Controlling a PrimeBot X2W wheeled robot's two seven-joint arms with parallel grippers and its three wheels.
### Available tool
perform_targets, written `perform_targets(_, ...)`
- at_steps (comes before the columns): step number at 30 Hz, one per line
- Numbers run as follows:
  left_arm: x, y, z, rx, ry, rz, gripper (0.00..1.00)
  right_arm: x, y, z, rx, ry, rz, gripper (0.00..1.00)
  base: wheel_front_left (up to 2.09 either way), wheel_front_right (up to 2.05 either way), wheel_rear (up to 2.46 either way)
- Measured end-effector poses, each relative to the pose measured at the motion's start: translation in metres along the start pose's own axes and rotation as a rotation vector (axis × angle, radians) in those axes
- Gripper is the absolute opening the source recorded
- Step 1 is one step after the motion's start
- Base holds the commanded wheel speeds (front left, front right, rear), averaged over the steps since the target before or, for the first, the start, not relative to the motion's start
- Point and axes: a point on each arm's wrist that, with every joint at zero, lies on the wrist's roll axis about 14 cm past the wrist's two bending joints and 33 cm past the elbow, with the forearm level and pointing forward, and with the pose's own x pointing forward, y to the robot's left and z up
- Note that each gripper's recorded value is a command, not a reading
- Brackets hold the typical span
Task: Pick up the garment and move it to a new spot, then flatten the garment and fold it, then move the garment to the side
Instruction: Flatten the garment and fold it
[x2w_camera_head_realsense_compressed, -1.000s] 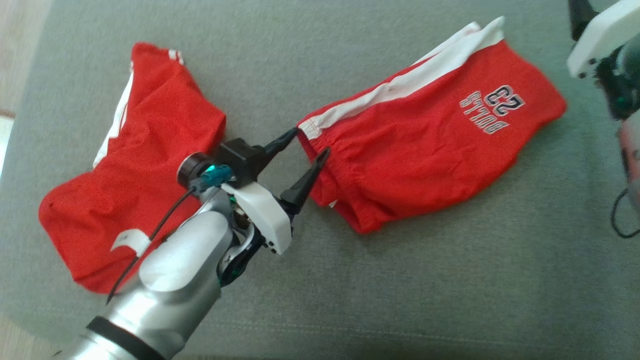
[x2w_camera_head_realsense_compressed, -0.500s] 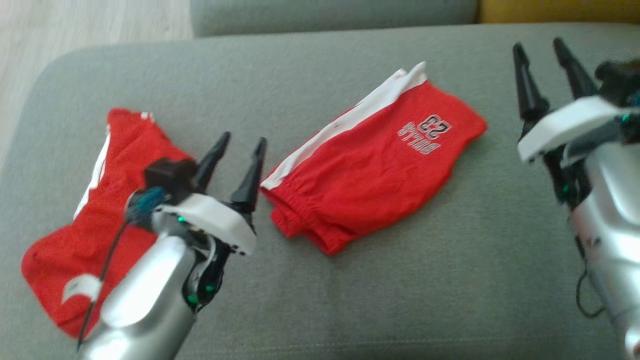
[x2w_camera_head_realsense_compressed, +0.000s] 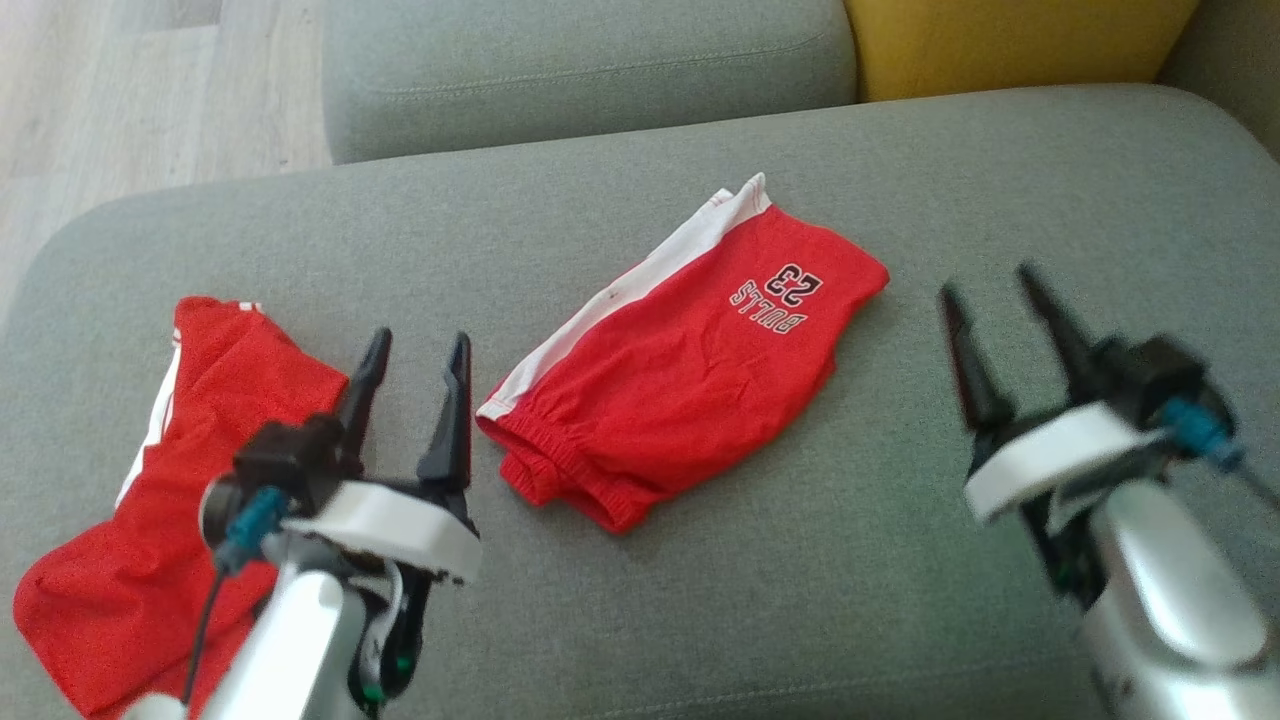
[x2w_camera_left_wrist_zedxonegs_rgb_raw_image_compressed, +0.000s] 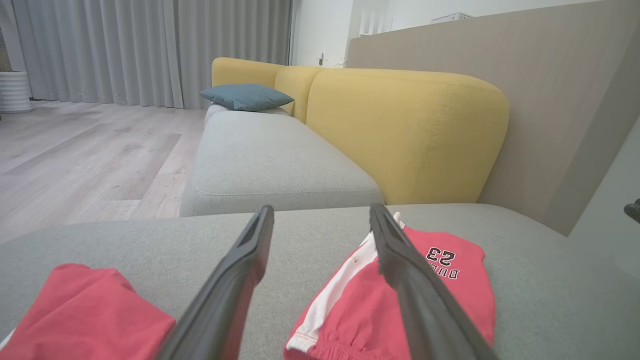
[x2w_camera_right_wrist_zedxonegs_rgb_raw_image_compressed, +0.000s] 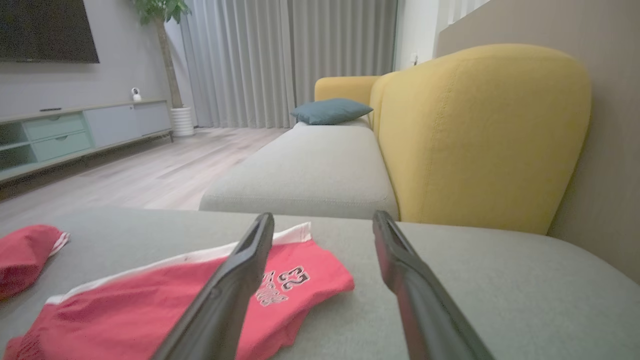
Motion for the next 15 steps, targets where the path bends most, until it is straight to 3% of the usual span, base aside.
perform_targets(10,-0.012,-0.002,-0.015,-0.017,0.027,0.008,1.00,-0.018,0.014,-0.036,0.053,0.116,-0.038,1.00,0.00,0.00,0.00)
perform_targets(12,-0.012,0.000,-0.018,-0.016,0.036,0.007,1.00,-0.014,0.012,-0.044,0.136,0.156,-0.070,1.00,0.00,0.00,0.00)
perform_targets(15,-0.013,0.008,-0.023,-0.020,0.048,0.026,1.00,-0.009,0.007,-0.068,0.346,0.252,-0.135,1.00,0.00,0.00,0.00)
